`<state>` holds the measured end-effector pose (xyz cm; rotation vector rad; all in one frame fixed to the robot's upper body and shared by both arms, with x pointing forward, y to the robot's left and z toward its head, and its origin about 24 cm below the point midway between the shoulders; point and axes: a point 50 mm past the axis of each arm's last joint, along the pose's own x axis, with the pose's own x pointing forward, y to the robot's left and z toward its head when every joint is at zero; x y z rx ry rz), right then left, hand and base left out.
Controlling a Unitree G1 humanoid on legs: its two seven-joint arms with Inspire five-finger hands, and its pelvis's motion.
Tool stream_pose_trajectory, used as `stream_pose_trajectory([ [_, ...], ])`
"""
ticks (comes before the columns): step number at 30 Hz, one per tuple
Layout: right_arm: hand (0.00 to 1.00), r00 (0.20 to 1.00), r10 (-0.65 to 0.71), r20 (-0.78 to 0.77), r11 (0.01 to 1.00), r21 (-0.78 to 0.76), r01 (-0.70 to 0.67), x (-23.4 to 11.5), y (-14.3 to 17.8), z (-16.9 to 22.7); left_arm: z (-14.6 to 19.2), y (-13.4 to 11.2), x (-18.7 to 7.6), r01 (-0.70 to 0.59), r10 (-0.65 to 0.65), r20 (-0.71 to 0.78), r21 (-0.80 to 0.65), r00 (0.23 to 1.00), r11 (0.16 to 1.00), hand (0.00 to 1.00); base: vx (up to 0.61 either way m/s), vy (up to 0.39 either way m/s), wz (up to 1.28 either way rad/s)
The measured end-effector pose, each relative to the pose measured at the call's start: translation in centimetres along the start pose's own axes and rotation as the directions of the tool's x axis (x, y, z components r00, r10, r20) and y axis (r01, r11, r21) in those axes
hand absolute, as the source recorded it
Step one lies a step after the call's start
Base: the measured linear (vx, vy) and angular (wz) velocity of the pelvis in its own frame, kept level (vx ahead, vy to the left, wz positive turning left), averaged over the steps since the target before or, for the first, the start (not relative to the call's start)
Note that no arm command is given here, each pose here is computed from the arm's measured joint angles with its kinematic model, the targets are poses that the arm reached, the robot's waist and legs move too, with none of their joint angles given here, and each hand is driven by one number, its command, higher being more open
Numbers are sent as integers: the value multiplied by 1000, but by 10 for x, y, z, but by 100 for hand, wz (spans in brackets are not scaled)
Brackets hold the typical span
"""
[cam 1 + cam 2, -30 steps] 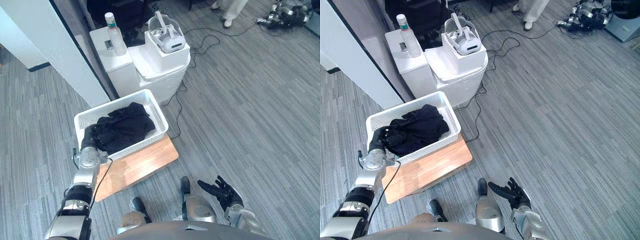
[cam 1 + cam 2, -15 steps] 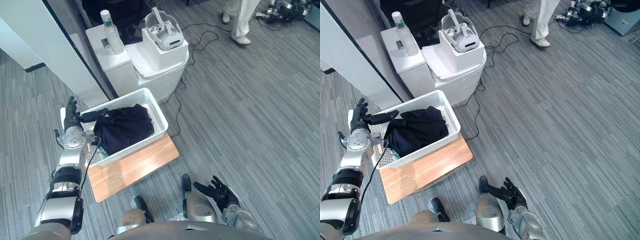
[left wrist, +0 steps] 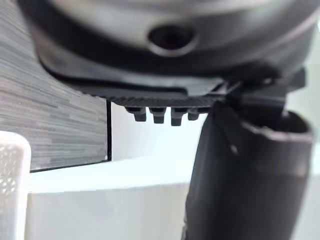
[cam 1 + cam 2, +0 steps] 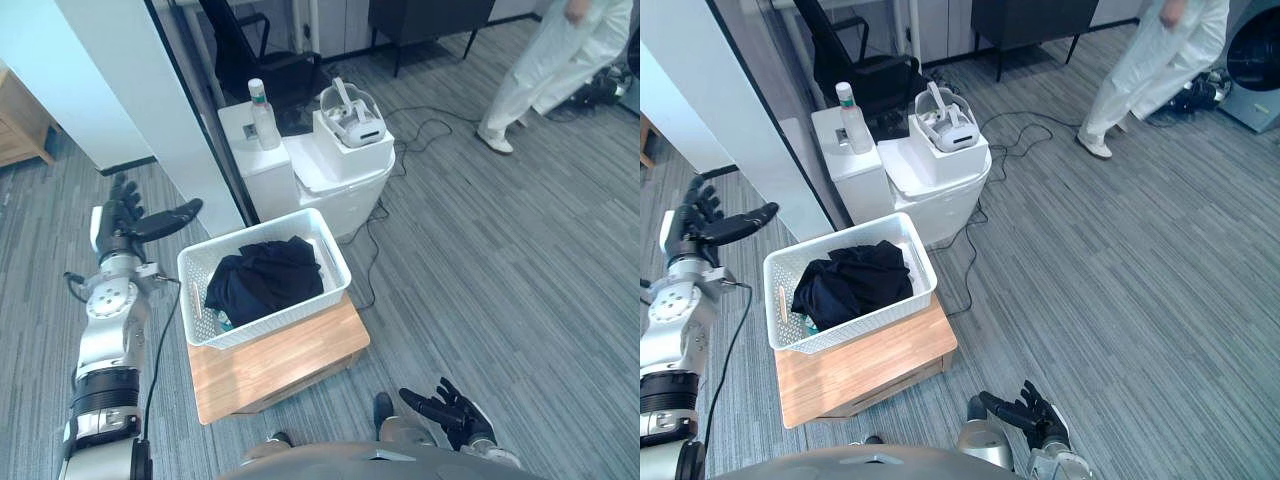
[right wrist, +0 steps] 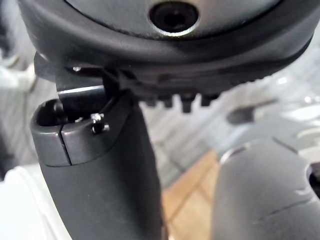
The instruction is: Tidy up the quilt and then pick up the clothes from the bed and put them into the laundry hamper
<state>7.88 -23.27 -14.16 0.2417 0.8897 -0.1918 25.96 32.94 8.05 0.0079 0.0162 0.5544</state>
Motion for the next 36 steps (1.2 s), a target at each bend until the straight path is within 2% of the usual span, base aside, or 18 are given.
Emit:
stream_pose_trajectory([
  [2,100,1000,-5,-14,1000,4,5,-1,-1,-4,-4,21,-4,-101,101,-24,-6,995,995,100,-36,-27,7],
  [6,100,998,-14,-55,1000,16,15,-3,-3,-12,-24,77,-20,-310,303,-118,-40,946,950,100,-22,-25,18],
  [8,100,997,-23,-80,999,33,25,-4,-6,-18,-49,118,-41,-468,455,-222,-4,862,884,100,-7,-19,21],
  [9,100,996,-24,-85,999,35,27,-5,-7,-19,-57,127,-48,-496,483,-253,14,838,868,100,2,-13,12],
  [12,100,995,-17,-94,999,45,21,-4,-7,-19,-107,165,-99,-540,548,-444,158,708,826,100,-2,-4,17],
  [14,100,996,-16,-93,998,58,21,-2,-8,-17,-131,174,-129,-528,548,-535,210,642,823,100,-23,6,15],
  [15,100,996,-16,-89,997,76,22,0,-9,-15,-152,176,-157,-516,544,-612,245,574,821,100,-36,19,18],
  [16,100,997,-22,-77,995,91,29,1,-10,-11,-171,175,-184,-510,528,-684,259,503,821,100,-38,25,13],
  [17,100,997,-26,-69,994,100,33,2,-11,-8,-180,173,-199,-497,519,-717,273,465,824,100,-30,33,5],
  [18,100,998,-33,-50,992,123,39,6,-12,-1,-201,165,-240,-448,492,-793,316,359,836,100,-28,26,4],
  [21,100,998,-56,-38,988,139,61,9,-13,4,-216,151,-273,-351,470,-835,364,287,863,100,-9,9,2],
  [22,100,994,-103,-42,981,161,108,10,-15,5,-223,142,-288,-243,460,-847,403,267,882,100,0,0,0],
  [23,100,990,-135,-45,975,174,141,10,-18,6,-226,136,-293,-187,449,-854,411,265,892,100,-8,15,-5],
  [28,100,966,-247,-79,945,203,258,10,-22,3,-239,99,-289,-30,344,-885,353,314,935,100,12,4,-13],
  [32,100,960,-253,-123,940,202,274,13,-9,-5,-244,73,-270,85,254,-896,304,365,949,100,44,-25,-22],
  [36,100,950,-257,-175,937,196,290,12,-6,-12,-245,59,-255,128,188,-898,257,398,958,100,72,-18,-22],
])
